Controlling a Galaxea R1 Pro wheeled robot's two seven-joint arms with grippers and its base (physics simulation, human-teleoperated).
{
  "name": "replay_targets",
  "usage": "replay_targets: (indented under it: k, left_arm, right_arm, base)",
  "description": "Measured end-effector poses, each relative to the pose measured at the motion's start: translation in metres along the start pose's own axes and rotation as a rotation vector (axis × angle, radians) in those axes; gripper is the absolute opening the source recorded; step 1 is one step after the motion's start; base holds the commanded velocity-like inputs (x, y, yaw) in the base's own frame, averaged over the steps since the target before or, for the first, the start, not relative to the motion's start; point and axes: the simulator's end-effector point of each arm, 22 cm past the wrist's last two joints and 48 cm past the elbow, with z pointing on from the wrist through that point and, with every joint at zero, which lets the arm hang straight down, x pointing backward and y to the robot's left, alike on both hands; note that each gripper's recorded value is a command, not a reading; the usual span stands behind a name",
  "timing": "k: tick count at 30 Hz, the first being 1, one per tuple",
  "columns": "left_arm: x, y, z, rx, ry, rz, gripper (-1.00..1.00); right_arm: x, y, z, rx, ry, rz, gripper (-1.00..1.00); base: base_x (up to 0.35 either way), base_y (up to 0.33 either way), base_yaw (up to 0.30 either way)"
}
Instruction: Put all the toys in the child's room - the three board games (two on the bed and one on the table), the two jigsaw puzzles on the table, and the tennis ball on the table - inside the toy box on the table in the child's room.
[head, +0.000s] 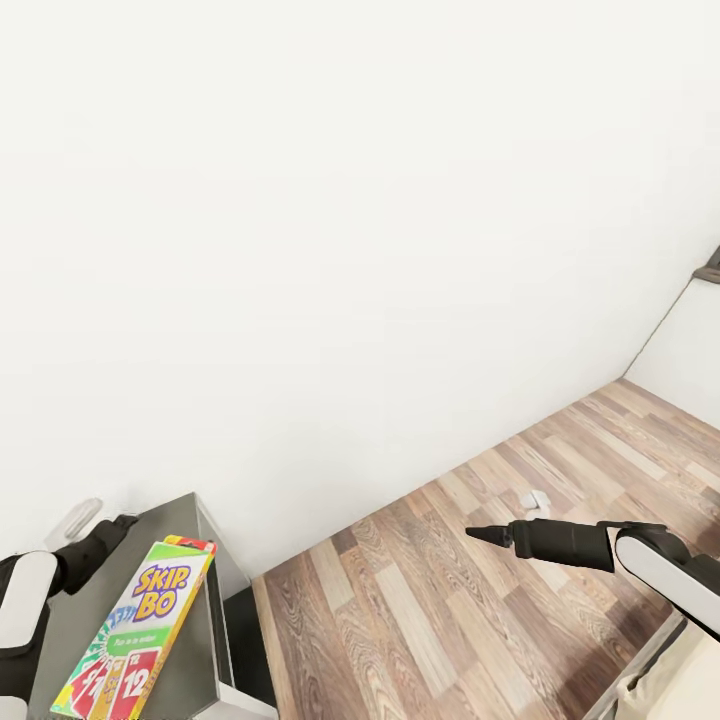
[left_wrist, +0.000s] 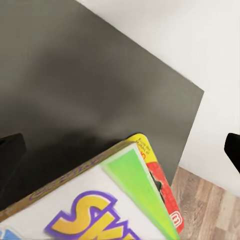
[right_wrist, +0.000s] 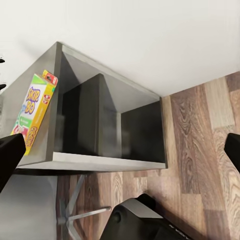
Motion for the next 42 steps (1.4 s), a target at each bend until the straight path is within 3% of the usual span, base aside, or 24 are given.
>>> replay_targets:
  k: [13,21,31,42]
  left_arm:
    - [0.016,0.012,0.007,-0.025,0.035,-0.01,1.0]
    - [0.037,0.019,0.02,-0.048,0.094,-0.023,1.0]
    - [0.069,-0.002,0.039,-0.045,0.179,0.011,1.0]
    - [0.07,-0.024,0.047,-0.03,0.182,0.025,1.0]
  right_arm:
    - [0.0,0.002,0.002,-0.002,0.0,-0.003,1.0]
    - [0.0,0.002,0.002,-0.001,0.001,-0.003,1.0]
    - [0.0,0.001,0.001,0.001,0.001,-0.002,1.0]
    - [0.0,0.001,0.001,0.001,0.001,-0.003,1.0]
  base:
    - [0.0,0.0,0.232]
    - [0.0,0.0,0.191]
    - [0.0,0.0,0.06]
    - [0.0,0.0,0.013]
